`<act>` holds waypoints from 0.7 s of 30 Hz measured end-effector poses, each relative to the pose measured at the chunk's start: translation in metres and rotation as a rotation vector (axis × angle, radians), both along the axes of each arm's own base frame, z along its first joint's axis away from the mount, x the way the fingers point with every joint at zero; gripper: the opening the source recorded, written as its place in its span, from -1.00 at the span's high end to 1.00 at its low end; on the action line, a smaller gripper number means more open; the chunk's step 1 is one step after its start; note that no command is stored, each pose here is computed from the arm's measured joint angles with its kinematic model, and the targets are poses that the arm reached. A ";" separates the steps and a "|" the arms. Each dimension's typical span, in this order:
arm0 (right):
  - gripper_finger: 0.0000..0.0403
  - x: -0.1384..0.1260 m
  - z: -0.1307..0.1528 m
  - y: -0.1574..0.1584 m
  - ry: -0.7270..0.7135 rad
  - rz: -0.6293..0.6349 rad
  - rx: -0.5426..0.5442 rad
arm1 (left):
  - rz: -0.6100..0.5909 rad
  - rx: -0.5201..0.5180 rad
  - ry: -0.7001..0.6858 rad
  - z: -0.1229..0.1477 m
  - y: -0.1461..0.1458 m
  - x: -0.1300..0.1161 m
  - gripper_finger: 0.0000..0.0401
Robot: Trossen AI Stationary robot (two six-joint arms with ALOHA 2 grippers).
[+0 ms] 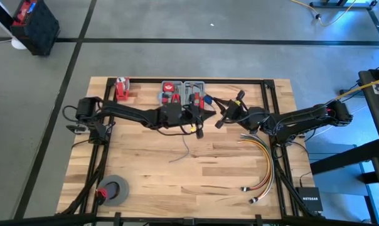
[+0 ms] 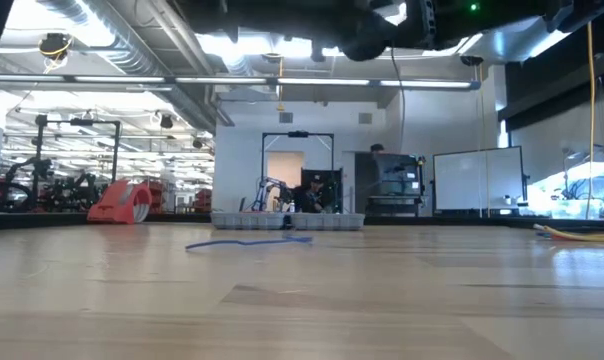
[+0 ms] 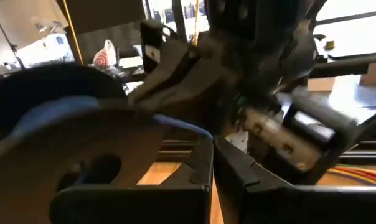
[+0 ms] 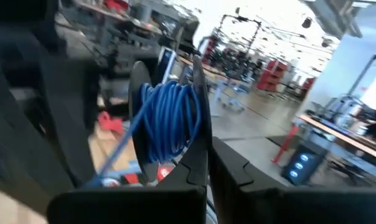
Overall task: Coil cords
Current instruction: Coil the blue wire into the black spool
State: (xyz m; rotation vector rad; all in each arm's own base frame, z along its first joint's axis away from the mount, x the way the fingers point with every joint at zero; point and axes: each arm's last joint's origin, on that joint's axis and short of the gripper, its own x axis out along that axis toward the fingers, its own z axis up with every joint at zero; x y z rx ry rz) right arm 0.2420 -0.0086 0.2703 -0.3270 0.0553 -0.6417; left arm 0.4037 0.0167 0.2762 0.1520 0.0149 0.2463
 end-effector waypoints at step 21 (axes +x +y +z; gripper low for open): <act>0.97 -0.018 0.025 0.008 -0.176 0.274 0.075 | 0.007 0.085 0.146 -0.019 0.009 0.004 1.00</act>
